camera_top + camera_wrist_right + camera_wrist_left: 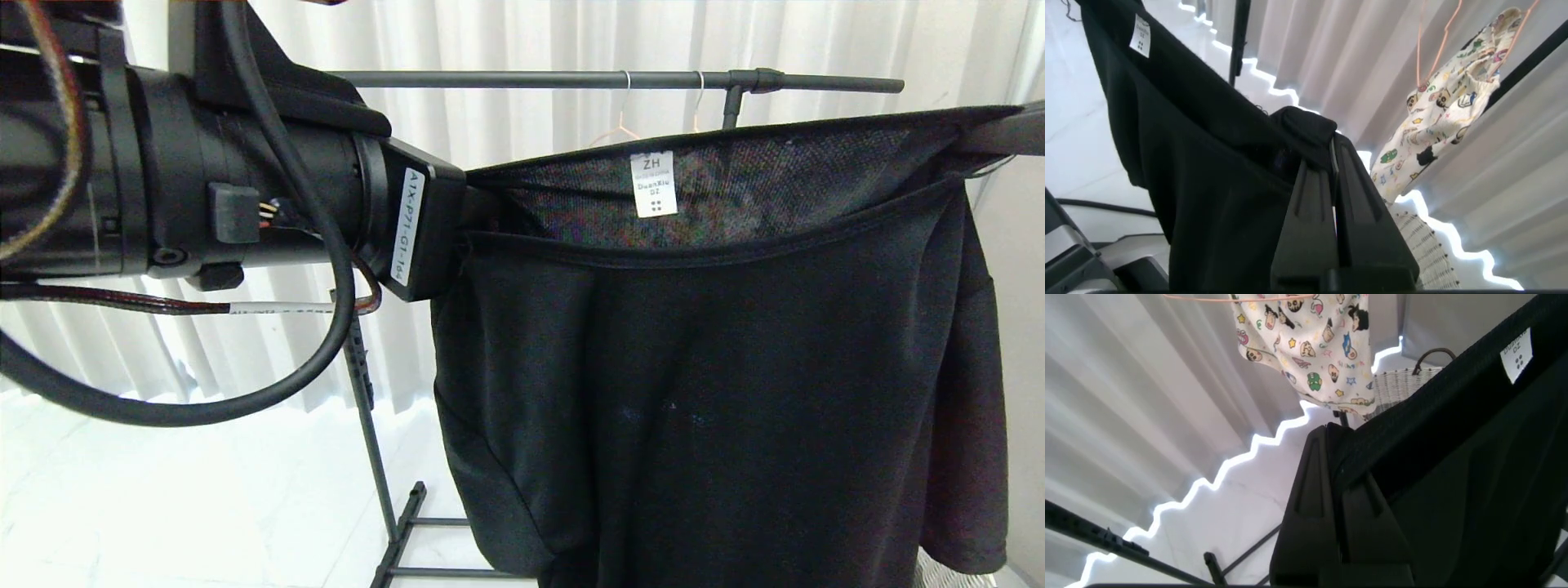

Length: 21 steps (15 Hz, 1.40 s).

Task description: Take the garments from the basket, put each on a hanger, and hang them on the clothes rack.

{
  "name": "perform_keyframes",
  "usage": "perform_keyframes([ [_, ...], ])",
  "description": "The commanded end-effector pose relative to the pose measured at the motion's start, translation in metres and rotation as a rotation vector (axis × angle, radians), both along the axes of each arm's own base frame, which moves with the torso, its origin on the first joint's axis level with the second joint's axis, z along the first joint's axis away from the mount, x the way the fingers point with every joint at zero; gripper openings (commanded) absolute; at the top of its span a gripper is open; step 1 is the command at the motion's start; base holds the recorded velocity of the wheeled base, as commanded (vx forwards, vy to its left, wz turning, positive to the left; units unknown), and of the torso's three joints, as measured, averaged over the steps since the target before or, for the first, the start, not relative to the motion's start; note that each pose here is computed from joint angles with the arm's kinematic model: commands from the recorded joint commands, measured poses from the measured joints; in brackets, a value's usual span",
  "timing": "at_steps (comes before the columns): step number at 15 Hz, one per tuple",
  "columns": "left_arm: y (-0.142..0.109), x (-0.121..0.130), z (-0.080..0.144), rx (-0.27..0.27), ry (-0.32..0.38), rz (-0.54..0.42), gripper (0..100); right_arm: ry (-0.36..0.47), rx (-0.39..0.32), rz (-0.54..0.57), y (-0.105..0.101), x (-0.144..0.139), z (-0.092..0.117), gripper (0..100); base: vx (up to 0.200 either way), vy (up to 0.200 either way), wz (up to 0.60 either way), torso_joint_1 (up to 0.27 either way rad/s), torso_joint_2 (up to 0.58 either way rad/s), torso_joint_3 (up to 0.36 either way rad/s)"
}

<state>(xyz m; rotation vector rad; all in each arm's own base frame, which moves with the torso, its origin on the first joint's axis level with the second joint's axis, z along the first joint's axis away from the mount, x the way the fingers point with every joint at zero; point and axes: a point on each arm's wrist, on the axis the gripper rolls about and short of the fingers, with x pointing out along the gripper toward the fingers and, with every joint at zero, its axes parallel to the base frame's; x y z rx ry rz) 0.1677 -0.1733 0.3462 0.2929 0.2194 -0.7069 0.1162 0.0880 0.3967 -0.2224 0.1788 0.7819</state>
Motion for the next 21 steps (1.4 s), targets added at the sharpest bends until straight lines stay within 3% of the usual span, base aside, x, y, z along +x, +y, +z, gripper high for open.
perform_keyframes([
  [1, -0.0005, 0.0006, 0.0002, -0.001, -0.001, 0.001, 0, 0.001, 0.000, 0.001, -0.0002, -0.0005, -0.0003, 0, 0.000, 0.000, 0.00, 0.000, 0.00, 0.000],
  [16, -0.0014, 0.0014, -0.0014, 0.007, 0.001, -0.001, 0, 0.008, 0.001, 0.001, 0.0006, 0.0006, -0.0011, 0, 0.000, 0.000, 0.00, 0.000, 0.00, 0.000],
  [17, -0.0013, 0.0014, -0.0010, 0.006, -0.001, 0.000, 0, 0.011, -0.001, -0.001, 0.0005, 0.0009, -0.0016, 100, 0.000, 0.000, 0.00, 0.000, 0.00, 0.000],
  [21, -0.0013, 0.0013, -0.0011, 0.007, 0.000, 0.000, 0, 0.017, -0.008, 0.000, 0.0010, 0.0012, -0.0044, 100, 0.000, 0.000, 0.00, 0.000, 0.00, 0.000],
])
